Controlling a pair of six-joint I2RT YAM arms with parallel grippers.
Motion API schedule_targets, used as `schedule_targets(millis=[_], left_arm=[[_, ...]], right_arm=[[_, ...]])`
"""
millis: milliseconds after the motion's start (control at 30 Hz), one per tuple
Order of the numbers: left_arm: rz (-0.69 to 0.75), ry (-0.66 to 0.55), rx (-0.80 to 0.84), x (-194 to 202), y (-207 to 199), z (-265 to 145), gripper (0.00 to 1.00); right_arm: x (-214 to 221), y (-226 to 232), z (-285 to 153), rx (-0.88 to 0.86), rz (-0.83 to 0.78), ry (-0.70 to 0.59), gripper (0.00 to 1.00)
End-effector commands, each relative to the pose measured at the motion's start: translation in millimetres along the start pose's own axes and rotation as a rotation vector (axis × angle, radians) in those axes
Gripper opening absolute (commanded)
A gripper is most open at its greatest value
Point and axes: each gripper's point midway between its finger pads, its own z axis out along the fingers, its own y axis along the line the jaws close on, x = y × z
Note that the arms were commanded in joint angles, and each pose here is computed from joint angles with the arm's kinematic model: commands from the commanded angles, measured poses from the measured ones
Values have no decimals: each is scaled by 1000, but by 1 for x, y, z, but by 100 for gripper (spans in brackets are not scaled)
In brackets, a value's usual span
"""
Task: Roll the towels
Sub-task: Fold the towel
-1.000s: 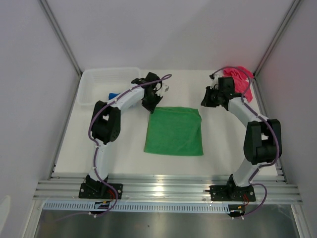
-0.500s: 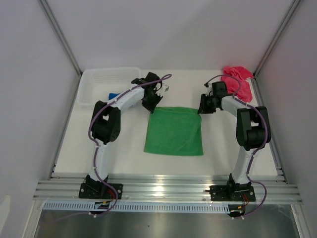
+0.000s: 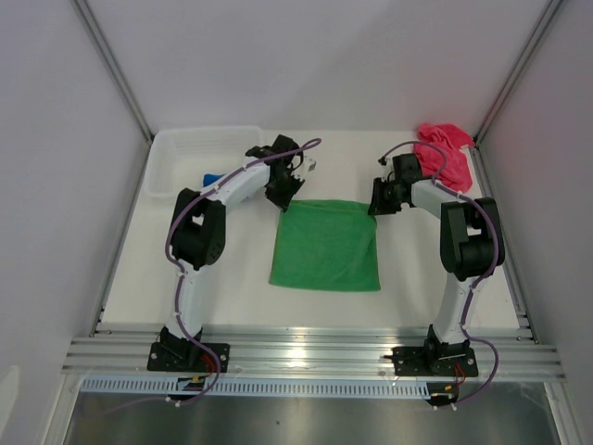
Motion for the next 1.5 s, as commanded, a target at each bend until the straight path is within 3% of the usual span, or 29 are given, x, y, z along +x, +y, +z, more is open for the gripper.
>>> schedule_targets(millis=[0,300,800,1300,1467], left_arm=[[23,-60,-16,-14,-1,-22,1],[23,-60,-15,-13,-1,-22,1],[25,-58,-10,-12,-2,-22,1],[26,-58,-8,-12,-2,-22,1],[28,-57,-8,-12,-2,-21,1]], right_arm=[[1,-1,-1,16,-9,1,25],[7,-3,-1,29,-6,19,23],[3,-3,-8,48,-10,-9,1],[-19,4,-28,90,-58,-90,5],[-19,8,-28,83,-61,-93,1]])
